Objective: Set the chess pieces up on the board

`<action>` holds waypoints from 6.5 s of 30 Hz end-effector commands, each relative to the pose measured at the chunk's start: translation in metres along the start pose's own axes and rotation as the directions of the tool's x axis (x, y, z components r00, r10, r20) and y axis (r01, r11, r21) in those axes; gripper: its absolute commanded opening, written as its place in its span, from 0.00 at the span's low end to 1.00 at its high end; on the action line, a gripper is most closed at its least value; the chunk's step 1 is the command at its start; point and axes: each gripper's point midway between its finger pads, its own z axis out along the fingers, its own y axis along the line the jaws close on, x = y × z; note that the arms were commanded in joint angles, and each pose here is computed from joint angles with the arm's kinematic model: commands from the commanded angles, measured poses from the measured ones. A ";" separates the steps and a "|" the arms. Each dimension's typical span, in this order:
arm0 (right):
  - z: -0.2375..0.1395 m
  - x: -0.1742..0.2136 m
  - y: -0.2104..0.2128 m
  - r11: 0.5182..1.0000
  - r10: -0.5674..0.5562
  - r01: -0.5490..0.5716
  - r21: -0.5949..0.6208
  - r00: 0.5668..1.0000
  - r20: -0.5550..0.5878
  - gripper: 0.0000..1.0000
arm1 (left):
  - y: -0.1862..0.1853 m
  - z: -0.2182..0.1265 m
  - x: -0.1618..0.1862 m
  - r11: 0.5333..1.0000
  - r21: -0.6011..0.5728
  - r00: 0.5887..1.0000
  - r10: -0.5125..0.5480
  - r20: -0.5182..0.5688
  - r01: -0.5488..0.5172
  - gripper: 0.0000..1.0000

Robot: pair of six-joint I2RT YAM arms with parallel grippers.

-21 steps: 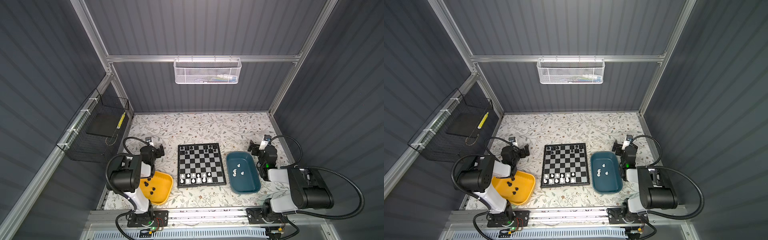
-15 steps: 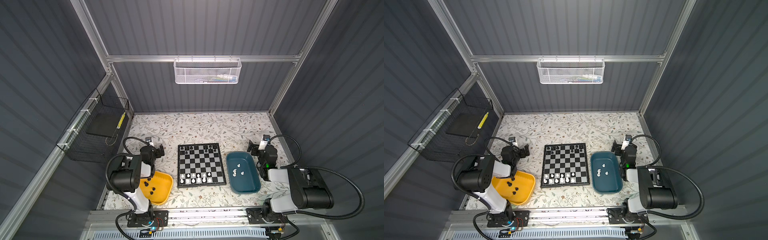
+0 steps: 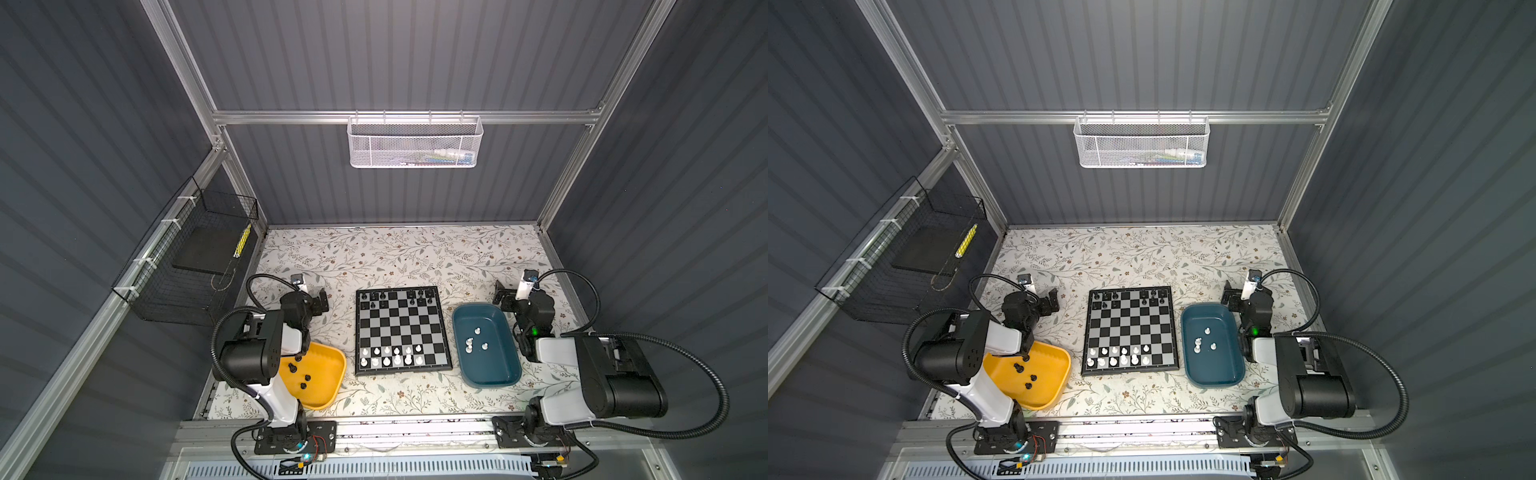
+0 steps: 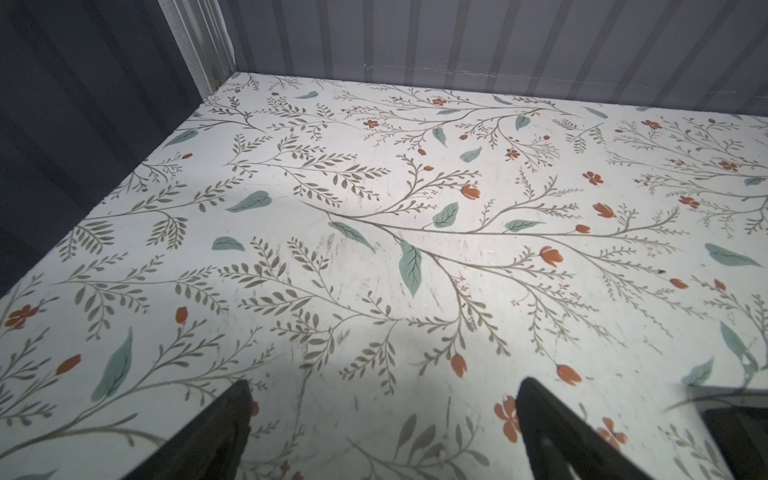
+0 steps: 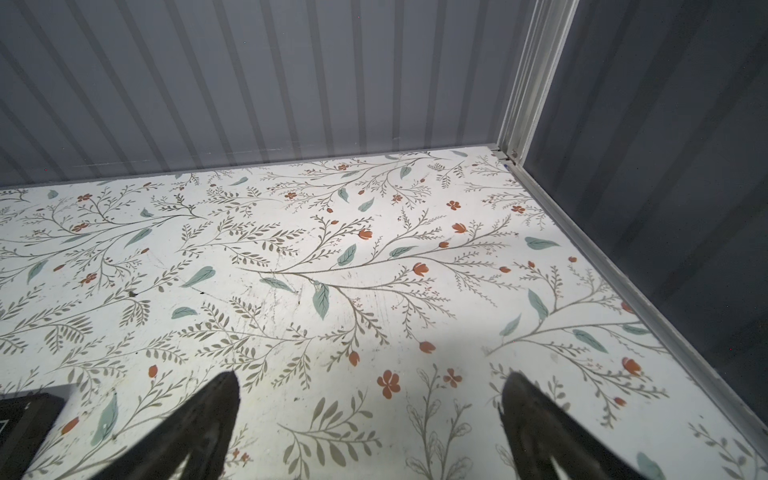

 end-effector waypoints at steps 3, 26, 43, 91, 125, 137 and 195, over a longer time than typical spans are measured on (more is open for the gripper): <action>-0.002 -0.003 0.000 1.000 -0.015 0.015 -0.003 1.000 0.015 0.99 | -0.002 0.000 -0.007 1.000 0.002 1.000 0.016 0.015 -0.016 1.00; -0.001 -0.003 0.001 1.000 -0.009 0.009 -0.013 1.000 0.010 0.99 | -0.002 0.000 -0.007 1.000 0.002 1.000 0.016 0.014 -0.016 1.00; 0.001 -0.003 -0.008 1.000 0.023 -0.023 0.006 1.000 -0.003 0.99 | -0.017 0.003 -0.006 0.995 0.075 0.998 0.062 -0.006 -0.062 1.00; -0.121 -0.064 0.060 0.945 0.246 -0.314 -0.088 0.864 -0.439 0.81 | -0.103 -0.067 -0.150 0.800 0.484 0.774 0.542 -0.327 -0.355 1.00; -0.137 0.020 0.097 0.975 0.088 -0.219 -0.038 0.533 -0.842 0.58 | -0.139 -0.083 -0.144 0.795 0.590 0.780 0.456 -0.429 -0.140 1.00; -0.125 0.046 0.092 0.983 0.107 -0.185 0.016 0.495 -0.862 0.55 | -0.143 -0.088 -0.127 0.749 0.631 0.712 0.556 -0.430 -0.204 1.00; -0.082 0.102 0.103 0.998 0.016 -0.057 -0.005 0.372 -0.928 0.31 | -0.131 -0.080 -0.129 0.753 0.551 0.703 0.607 -0.371 -0.360 1.00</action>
